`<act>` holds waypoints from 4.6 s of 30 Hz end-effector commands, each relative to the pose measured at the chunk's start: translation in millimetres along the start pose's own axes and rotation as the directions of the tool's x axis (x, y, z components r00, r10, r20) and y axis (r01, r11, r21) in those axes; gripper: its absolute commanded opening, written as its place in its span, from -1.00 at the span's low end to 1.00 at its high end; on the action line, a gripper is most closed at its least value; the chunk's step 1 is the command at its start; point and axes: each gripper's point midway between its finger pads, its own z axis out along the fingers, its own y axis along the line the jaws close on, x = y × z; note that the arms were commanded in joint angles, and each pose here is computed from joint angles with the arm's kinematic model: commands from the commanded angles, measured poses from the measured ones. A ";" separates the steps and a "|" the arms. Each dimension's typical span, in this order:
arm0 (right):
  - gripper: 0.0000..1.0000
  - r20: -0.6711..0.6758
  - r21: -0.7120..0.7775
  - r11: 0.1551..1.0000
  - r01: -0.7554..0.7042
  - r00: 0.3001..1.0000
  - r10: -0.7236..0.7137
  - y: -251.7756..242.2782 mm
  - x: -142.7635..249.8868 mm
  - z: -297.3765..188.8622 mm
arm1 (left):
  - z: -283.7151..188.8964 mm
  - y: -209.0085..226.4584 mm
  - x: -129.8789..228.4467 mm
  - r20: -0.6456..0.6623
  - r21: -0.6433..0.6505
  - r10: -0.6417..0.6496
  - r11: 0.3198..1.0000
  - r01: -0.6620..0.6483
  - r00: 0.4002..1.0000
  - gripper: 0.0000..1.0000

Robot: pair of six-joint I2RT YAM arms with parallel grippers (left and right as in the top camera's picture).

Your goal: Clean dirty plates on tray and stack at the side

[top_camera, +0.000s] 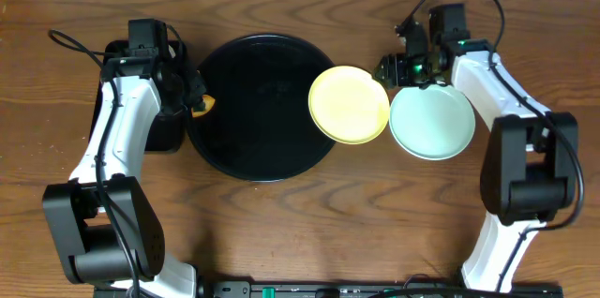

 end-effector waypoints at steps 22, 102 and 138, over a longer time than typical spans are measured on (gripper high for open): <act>-0.59 -0.118 -0.156 0.984 0.081 0.988 -0.100 30.4 38.2 54.9 | 2.4 4.4 -1.4 0.001 -0.016 0.001 1.000 -0.001 1.000 -0.84; -0.93 0.093 0.361 0.745 -0.561 0.816 0.570 -138.6 127.1 -123.1 | -81.5 -6.4 -23.4 0.236 -0.001 0.108 0.994 -0.111 0.966 -0.83; 0.98 0.211 0.144 0.977 -0.158 0.969 0.126 5.9 12.3 -154.8 | -61.3 86.5 -50.7 0.216 -0.184 -0.003 0.982 0.044 0.976 0.50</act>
